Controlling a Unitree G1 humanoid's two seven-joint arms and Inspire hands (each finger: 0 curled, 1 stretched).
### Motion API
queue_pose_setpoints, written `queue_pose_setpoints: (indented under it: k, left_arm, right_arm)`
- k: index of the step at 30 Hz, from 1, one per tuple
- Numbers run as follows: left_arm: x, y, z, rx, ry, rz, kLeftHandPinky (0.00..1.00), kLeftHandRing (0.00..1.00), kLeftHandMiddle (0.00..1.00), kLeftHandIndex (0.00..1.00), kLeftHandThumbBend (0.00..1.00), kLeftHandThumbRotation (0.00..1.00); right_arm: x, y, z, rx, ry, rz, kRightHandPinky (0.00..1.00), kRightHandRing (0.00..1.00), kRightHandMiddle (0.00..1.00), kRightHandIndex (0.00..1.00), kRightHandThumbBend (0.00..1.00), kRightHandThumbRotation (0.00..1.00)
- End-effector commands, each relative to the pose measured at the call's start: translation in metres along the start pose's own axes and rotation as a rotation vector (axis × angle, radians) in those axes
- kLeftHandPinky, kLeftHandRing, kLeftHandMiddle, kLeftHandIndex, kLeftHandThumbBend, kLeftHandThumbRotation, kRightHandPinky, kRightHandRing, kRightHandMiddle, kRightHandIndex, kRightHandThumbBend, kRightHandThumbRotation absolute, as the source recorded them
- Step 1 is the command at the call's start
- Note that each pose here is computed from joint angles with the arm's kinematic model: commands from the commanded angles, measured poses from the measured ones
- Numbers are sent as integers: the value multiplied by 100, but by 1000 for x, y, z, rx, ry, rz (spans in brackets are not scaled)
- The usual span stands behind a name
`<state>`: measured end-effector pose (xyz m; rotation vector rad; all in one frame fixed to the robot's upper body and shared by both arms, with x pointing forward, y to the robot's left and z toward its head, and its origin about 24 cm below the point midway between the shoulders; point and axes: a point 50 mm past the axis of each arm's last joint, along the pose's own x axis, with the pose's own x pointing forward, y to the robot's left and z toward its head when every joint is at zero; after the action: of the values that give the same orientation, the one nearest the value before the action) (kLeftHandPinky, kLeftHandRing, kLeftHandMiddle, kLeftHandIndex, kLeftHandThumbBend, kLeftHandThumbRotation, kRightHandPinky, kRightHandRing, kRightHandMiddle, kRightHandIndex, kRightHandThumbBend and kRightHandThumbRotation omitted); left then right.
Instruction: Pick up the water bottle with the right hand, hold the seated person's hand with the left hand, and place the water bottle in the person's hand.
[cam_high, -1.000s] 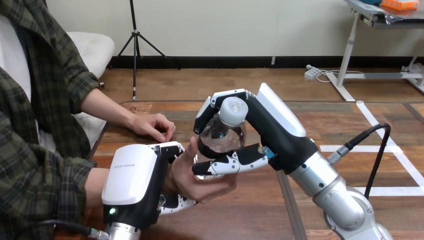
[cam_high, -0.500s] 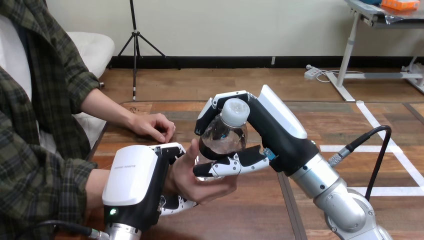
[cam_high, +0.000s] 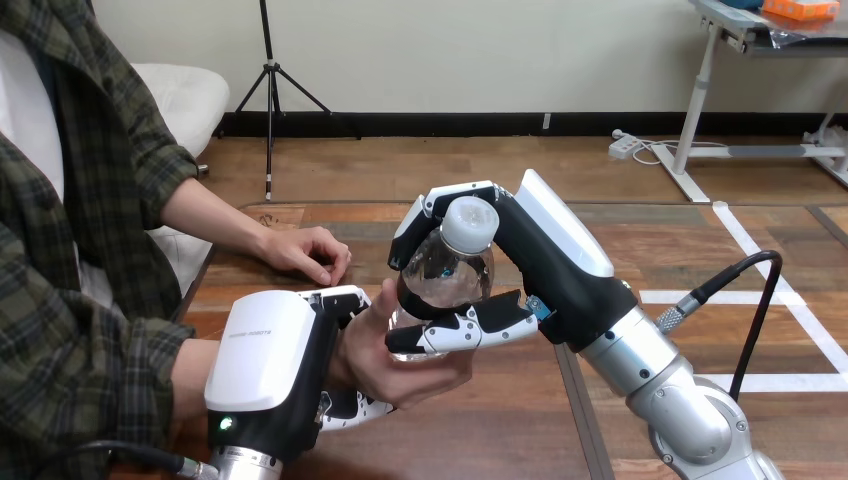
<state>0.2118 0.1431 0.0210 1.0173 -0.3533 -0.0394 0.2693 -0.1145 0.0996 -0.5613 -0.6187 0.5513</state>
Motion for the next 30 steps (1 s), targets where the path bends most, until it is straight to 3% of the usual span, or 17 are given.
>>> queue_pose_setpoints:
  k: [1, 21, 30]
  left_arm:
    - [11, 2, 13, -31, -61, 26, 28, 32, 37, 41, 85, 0]
    - [11, 2, 11, -27, -62, 24, 27, 32, 37, 41, 85, 0]
    - [11, 1, 10, -14, -65, 10, 28, 33, 38, 41, 85, 0]
  right_arm:
    - [5, -5, 8, -1, -49, -13, 31, 35, 43, 44, 72, 0]
    - [6, -6, 6, -1, -52, -60, 33, 36, 43, 45, 75, 0]
    - [7, -9, 6, -89, -57, -69, 44, 51, 58, 60, 79, 0]
